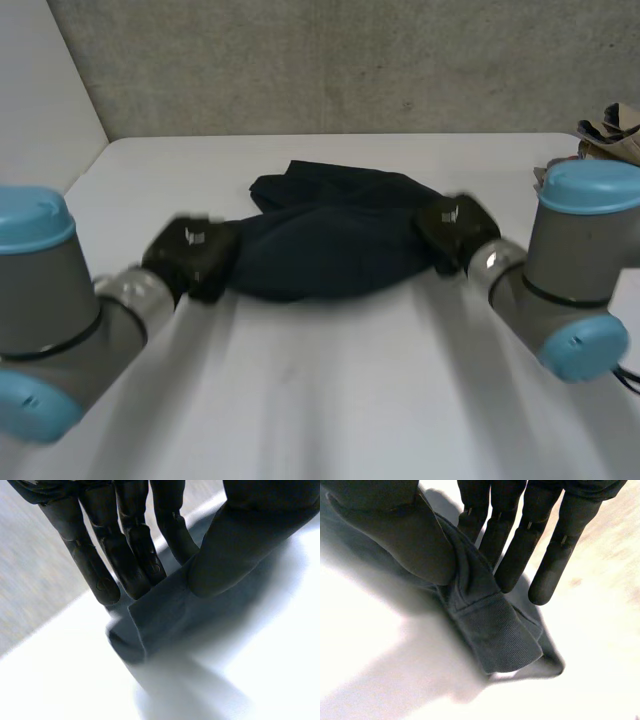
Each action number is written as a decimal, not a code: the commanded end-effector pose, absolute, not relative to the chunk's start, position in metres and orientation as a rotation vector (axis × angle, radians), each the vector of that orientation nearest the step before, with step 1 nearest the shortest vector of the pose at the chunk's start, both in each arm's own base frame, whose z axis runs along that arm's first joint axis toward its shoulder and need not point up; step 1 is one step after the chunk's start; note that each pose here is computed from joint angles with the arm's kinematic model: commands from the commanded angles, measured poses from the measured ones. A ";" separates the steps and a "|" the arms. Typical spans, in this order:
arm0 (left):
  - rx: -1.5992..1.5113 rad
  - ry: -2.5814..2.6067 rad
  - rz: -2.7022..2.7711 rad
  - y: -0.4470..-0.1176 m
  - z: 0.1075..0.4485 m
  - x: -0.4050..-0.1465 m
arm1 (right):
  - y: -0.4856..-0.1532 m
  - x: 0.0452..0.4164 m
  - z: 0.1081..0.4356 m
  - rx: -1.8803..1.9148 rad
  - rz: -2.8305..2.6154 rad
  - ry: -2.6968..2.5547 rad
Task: Fold the laundry.
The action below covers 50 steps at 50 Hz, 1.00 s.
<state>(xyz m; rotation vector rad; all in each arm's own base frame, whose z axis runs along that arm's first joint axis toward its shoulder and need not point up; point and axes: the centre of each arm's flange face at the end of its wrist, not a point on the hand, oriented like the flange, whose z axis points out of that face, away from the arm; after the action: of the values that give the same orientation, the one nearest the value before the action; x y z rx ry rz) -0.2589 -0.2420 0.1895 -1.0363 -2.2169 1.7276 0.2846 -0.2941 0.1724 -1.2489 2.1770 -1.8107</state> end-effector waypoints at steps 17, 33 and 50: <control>-1.416 -2.388 0.859 -0.113 0.208 -0.230 | -0.161 0.218 0.174 -1.996 -0.949 2.240; -1.071 -1.874 2.296 -0.324 0.307 -0.300 | -0.325 0.290 0.258 -1.403 -2.112 2.087; -0.428 -1.177 2.614 -0.346 0.444 -0.272 | -0.380 0.321 0.401 -0.609 -2.939 0.940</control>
<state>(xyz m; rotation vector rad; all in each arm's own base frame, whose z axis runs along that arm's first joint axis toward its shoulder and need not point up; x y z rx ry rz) -0.2691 -0.3468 0.4780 -0.3768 -0.9398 2.7377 0.3118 -0.3653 0.4212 -0.5435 0.9412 -2.9779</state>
